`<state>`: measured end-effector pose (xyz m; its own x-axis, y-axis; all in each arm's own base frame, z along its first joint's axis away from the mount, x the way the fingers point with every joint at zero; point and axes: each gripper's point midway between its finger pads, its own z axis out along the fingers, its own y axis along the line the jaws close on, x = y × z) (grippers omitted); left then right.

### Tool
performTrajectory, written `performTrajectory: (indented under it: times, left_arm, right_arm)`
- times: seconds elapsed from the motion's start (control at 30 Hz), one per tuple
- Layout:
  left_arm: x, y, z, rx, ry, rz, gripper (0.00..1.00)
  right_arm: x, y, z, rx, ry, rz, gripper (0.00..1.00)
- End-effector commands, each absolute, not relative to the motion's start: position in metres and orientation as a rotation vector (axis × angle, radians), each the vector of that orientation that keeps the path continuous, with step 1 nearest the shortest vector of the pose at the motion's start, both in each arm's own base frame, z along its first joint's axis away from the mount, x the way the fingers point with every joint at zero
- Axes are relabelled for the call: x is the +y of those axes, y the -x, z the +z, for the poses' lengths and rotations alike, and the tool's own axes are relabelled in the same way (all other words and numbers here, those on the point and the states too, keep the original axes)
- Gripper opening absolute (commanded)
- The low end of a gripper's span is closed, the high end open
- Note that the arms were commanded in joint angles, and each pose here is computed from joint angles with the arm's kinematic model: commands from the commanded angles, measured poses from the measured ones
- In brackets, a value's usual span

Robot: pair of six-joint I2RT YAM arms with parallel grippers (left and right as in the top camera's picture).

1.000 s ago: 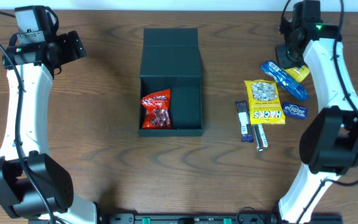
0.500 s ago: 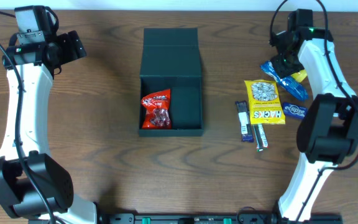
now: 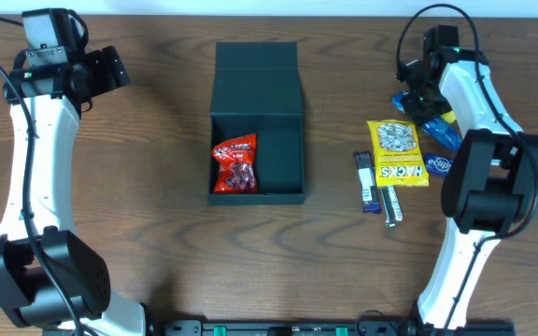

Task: Pack container
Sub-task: 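Move the right gripper to the blue packet and grasp it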

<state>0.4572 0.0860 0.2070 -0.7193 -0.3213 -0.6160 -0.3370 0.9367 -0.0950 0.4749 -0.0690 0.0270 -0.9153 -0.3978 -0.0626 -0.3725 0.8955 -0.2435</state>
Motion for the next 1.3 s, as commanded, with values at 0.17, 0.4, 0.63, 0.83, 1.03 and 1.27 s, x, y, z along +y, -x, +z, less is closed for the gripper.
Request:
performTrajectory:
  times: [0.17, 0.4, 0.63, 0.83, 1.03, 1.27]
  left_arm:
    - [0.087, -0.459, 0.204, 2.430, 0.467, 0.026, 0.95]
    - [0.087, -0.460, 0.205, 2.424, 0.477, 0.022, 0.95]
    - [0.087, -0.460, 0.205, 2.424, 0.480, 0.021, 0.95]
    - [0.087, -0.460, 0.205, 2.423, 0.480, 0.021, 0.95]
    - [0.087, -0.460, 0.205, 2.423, 0.480, 0.021, 0.95]
    - [0.087, -0.460, 0.205, 2.423, 0.480, 0.021, 0.95]
  right_arm:
    - [-0.076, -0.473, 0.003, 2.983, 0.616, -0.335, 0.43]
    - [-0.074, -0.480, 0.002, 2.958, 0.604, -0.315, 0.43]
    - [-0.071, -0.489, -0.003, 2.926, 0.597, -0.294, 0.46]
    - [-0.065, -0.489, -0.011, 2.936, 0.572, -0.254, 0.46]
    - [-0.065, -0.493, -0.010, 2.925, 0.531, -0.255, 0.40]
    - [-0.049, -0.500, -0.007, 2.898, 0.556, -0.258, 0.37]
